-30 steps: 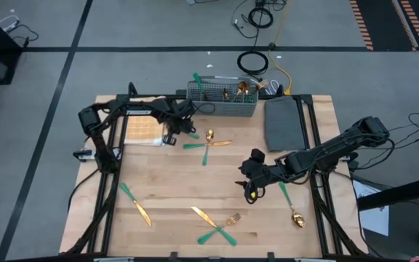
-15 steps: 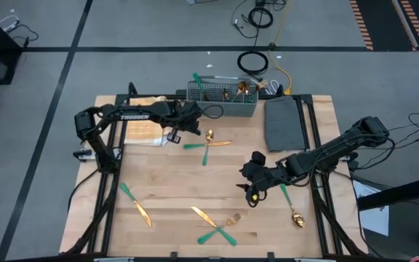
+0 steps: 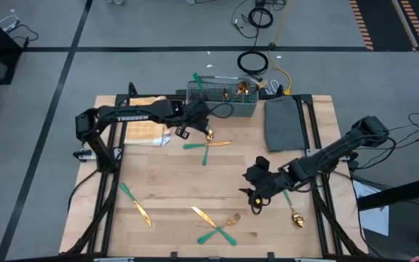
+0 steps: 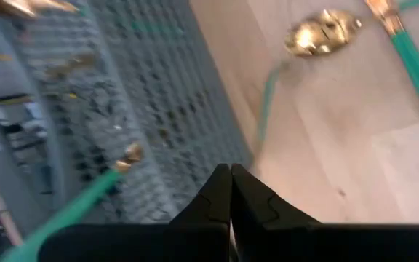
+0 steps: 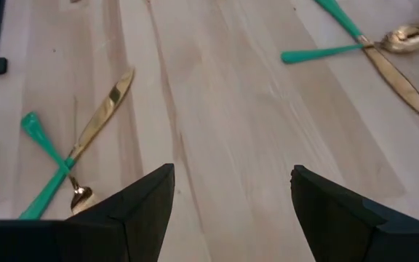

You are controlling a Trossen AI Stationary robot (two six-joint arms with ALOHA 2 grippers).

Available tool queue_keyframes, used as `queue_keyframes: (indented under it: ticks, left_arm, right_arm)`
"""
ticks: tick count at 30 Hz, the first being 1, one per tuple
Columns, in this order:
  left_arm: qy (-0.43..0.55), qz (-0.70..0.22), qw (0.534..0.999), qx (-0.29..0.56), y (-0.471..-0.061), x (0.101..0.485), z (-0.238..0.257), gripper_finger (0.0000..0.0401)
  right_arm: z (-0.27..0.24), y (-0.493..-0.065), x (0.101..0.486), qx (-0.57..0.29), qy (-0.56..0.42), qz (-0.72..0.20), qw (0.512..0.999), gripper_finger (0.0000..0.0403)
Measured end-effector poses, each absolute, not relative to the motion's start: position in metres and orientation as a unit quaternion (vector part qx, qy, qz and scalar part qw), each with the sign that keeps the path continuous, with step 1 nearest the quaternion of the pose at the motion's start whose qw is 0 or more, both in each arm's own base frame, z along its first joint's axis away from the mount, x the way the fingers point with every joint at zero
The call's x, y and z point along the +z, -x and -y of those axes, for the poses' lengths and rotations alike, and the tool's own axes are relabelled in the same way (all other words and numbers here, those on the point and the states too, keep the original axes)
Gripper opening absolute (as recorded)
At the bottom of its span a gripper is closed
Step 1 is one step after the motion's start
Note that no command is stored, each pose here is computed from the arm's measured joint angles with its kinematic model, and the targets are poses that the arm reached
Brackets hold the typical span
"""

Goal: Sort silverware
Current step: Put the fork into the right section of the dish rack

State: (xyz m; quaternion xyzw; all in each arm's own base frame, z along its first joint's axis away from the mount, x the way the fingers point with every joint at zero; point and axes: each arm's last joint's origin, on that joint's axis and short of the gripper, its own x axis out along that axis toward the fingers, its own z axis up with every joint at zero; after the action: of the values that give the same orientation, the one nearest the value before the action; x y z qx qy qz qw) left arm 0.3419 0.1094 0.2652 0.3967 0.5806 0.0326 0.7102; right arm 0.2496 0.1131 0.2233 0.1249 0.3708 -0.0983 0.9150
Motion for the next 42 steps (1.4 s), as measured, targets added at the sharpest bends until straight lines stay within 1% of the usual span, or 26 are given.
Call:
queue_keyframes:
  ticks: [5,8,11,14,16,19,22,25,27,29,33,36,39,42]
  left_arm:
    - [-0.442,-0.55,0.707,0.049,-0.352,0.293,-0.105,0.0]
    - [-0.444,-0.532,0.718,0.063,-0.355,0.308,-0.104,0.0]
    - [-0.424,-0.516,0.739,0.087,-0.358,0.319,-0.098,0.0]
    - [-0.389,-0.502,0.767,0.097,-0.35,0.335,-0.08,0.0]
    - [-0.353,-0.495,0.791,0.069,-0.336,0.348,-0.061,0.0]
    - [-0.272,-0.475,0.837,0.019,-0.311,0.366,-0.031,0.0]
    - [-0.197,-0.428,0.882,0.009,-0.285,0.386,-0.003,0.0]
    - [-0.14,-0.382,0.913,0.008,-0.258,0.4,0.018,0.0]
    - [-0.107,-0.361,0.926,0.004,-0.243,0.4,0.029,0.0]
    - [-0.082,-0.337,0.938,0.01,-0.23,0.398,0.036,0.0]
    - [-0.059,-0.296,0.953,0.029,-0.204,0.389,0.043,0.0011]
    - [-0.036,-0.28,0.959,0.036,-0.192,0.378,0.046,0.0018]
    - [-0.022,-0.279,0.959,0.034,-0.185,0.365,0.05,0.0019]
    - [-0.016,-0.296,0.954,0.049,-0.182,0.349,0.052,0.002]
  right_arm:
    - [-0.124,-0.238,0.22,-0.126,-0.13,-0.376,0.909,0.0263]
    - [-0.13,-0.233,0.219,-0.137,-0.133,-0.372,0.908,0.0263]
    - [-0.133,-0.23,0.218,-0.157,-0.134,-0.365,0.908,0.0263]
    - [-0.126,-0.236,0.209,-0.182,-0.109,-0.377,0.902,0.0263]
    - [-0.117,-0.244,0.202,-0.193,-0.083,-0.39,0.897,0.0263]
    - [-0.102,-0.26,0.195,-0.197,-0.041,-0.392,0.898,0.0263]
    - [-0.077,-0.278,0.198,-0.213,-0.006,-0.367,0.906,0.0263]
    - [-0.043,-0.297,0.213,-0.243,0.006,-0.345,0.907,0.0263]
    - [-0.017,-0.309,0.226,-0.252,0.007,-0.342,0.905,0.0263]
    - [0.005,-0.323,0.241,-0.244,0.001,-0.333,0.911,0.0263]
    - [0.044,-0.349,0.272,-0.227,0.022,-0.314,0.922,0.0263]
    - [0.068,-0.368,0.283,-0.225,0.043,-0.334,0.914,0.0263]
    - [0.09,-0.385,0.272,-0.231,0.055,-0.392,0.889,0.0263]
    - [0.106,-0.399,0.245,-0.202,0.051,-0.459,0.864,0.0253]
